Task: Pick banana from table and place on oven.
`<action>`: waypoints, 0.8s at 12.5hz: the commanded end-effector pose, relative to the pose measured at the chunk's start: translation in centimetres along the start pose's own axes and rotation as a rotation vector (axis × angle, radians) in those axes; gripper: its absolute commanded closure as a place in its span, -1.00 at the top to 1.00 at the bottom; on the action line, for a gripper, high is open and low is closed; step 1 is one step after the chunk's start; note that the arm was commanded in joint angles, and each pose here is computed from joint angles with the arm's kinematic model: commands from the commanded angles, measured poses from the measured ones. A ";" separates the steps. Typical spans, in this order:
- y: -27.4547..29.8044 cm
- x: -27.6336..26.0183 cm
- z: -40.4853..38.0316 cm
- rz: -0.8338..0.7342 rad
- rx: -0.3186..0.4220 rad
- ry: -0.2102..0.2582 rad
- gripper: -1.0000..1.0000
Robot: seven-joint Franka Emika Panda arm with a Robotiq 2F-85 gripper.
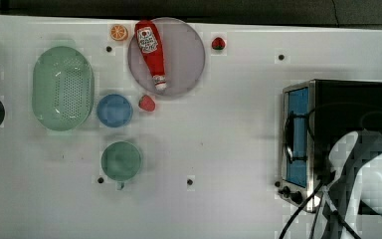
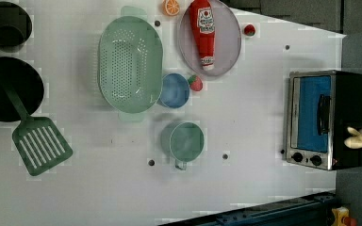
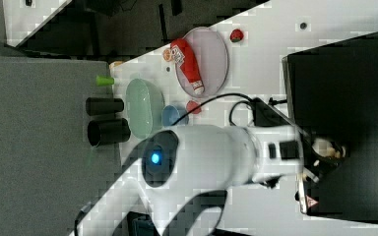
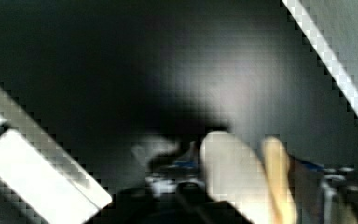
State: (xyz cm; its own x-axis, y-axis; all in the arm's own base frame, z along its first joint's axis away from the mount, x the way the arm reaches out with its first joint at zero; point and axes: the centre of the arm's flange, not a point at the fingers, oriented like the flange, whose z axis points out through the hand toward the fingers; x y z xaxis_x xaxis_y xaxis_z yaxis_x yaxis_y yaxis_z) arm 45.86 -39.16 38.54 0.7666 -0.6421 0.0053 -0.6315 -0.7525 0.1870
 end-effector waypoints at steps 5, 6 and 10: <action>-3.6 -0.5 -8.8 -0.139 0.072 0.126 1.00; -4.9 -1.5 -10.7 -0.152 0.091 0.119 1.00; -13.4 -7.8 -17.7 -0.013 0.157 0.040 1.00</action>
State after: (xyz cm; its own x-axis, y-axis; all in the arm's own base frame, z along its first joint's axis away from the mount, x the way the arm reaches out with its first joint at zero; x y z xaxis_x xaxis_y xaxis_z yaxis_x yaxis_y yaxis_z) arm 49.05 -25.46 52.13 0.8394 -0.5411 0.0520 -0.5432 -0.8384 0.0443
